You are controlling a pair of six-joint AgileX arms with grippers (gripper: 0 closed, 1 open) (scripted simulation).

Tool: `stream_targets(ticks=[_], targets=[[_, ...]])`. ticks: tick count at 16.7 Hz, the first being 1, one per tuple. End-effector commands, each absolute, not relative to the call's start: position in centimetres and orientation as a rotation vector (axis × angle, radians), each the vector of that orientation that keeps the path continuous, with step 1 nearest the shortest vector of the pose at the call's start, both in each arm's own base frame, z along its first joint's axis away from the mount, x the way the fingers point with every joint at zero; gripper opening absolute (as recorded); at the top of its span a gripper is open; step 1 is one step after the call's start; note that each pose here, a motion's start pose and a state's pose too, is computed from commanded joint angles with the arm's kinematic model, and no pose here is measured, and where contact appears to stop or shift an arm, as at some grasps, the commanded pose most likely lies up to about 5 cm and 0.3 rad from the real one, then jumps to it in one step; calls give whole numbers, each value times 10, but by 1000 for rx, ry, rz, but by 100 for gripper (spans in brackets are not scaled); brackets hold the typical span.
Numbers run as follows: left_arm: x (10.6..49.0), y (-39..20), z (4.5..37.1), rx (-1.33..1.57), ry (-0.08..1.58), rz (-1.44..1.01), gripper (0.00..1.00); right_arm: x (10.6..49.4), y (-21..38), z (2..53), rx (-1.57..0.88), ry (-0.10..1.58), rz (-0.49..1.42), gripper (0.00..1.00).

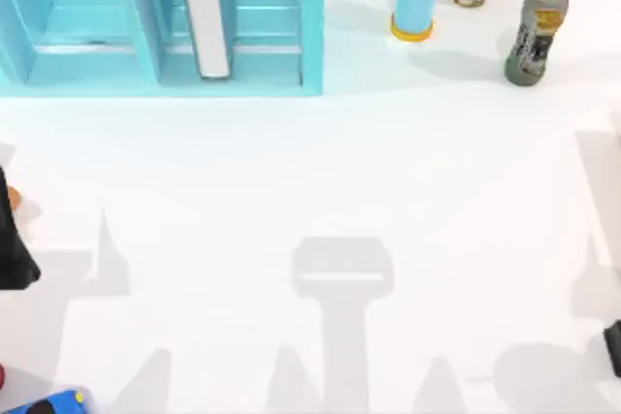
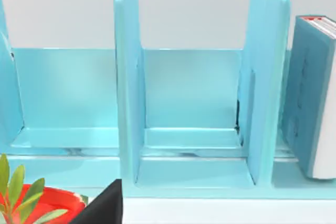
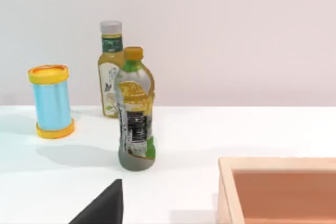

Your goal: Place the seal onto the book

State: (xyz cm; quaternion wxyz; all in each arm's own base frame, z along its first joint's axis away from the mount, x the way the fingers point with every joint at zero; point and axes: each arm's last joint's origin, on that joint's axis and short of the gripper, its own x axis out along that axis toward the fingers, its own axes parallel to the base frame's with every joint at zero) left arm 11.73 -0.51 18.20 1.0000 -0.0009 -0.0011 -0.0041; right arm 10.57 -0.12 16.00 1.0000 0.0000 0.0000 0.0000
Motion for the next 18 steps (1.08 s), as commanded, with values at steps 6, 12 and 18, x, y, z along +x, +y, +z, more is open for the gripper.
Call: stream_targets(ticks=[6,12,18], targets=[[168,-21,217,-5,4,-20,100,106,-1,160,0,0,0,100],[251,-58,214,-5,5,-32,100,106,-1,160,0,0,0,100],[319,-108,157,-1,6,-41,100,106,-1,160,0,0,0,100]])
